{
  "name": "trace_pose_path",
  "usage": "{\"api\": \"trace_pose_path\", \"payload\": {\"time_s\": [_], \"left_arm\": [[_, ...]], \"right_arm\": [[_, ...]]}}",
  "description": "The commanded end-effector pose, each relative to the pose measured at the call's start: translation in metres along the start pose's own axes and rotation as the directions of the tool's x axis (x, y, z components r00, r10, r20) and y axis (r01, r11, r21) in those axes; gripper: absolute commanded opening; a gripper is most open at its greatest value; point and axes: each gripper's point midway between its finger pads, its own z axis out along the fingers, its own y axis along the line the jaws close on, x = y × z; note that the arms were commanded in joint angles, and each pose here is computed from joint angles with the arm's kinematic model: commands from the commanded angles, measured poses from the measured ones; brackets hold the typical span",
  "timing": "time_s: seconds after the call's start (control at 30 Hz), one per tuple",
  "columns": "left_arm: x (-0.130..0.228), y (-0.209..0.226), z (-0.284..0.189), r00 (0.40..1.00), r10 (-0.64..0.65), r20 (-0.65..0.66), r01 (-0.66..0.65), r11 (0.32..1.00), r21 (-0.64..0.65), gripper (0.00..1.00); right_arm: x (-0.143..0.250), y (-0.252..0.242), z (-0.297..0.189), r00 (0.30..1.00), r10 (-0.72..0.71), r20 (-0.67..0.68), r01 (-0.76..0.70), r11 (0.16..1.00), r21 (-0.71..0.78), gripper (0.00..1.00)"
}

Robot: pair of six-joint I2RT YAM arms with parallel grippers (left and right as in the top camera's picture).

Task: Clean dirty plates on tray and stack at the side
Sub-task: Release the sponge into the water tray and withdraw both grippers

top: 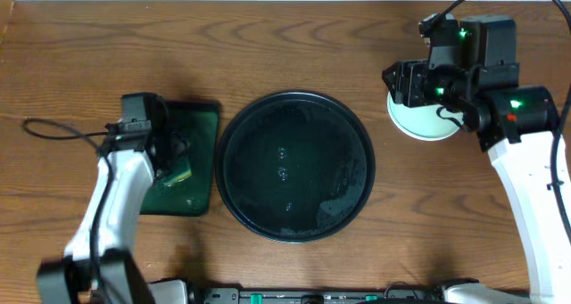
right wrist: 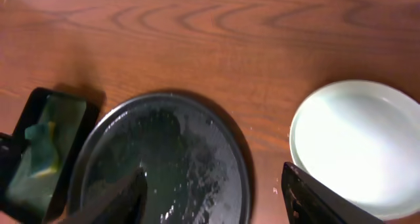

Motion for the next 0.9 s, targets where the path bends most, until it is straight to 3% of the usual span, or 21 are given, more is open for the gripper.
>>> {"api": "trace_pose_path", "payload": {"time_s": [0.0, 0.2, 0.4, 0.43, 0.47, 0.67, 0.87], "left_arm": [[-0.022, -0.009, -0.051, 0.992, -0.024, 0.126, 0.011, 0.995, 0.104, 0.79], [-0.021, 0.004, -0.127, 0.960, -0.072, 0.270, 0.008, 0.973, 0.231, 0.79], [0.001, 0.027, -0.165, 0.944, -0.092, 0.316, 0.002, 0.962, 0.273, 0.80], [0.003, 0.030, -0.168, 0.942, -0.095, 0.321, 0.002, 0.961, 0.278, 0.80], [0.004, 0.031, -0.172, 0.940, -0.097, 0.327, 0.001, 0.959, 0.283, 0.80], [0.006, 0.034, -0.177, 0.935, -0.103, 0.338, -0.001, 0.956, 0.294, 0.80], [0.006, 0.034, -0.177, 0.936, -0.102, 0.338, -0.001, 0.956, 0.294, 0.80]], "right_arm": [[0.001, 0.011, -0.028, 0.999, -0.022, 0.038, 0.022, 1.000, -0.009, 0.64], [0.030, 0.019, -0.067, 0.999, -0.034, 0.029, 0.033, 0.999, 0.012, 0.64], [0.070, 0.009, -0.092, 0.993, -0.031, 0.111, 0.023, 0.997, 0.076, 0.66], [0.077, 0.008, -0.093, 0.991, -0.035, 0.127, 0.026, 0.997, 0.073, 0.71], [0.084, 0.006, -0.092, 0.989, -0.038, 0.143, 0.028, 0.997, 0.071, 0.99], [0.113, -0.003, -0.074, 0.987, -0.029, 0.156, 0.020, 0.998, 0.062, 0.99], [0.145, -0.013, -0.049, 0.997, 0.059, 0.050, -0.062, 0.996, 0.065, 0.99]]}}
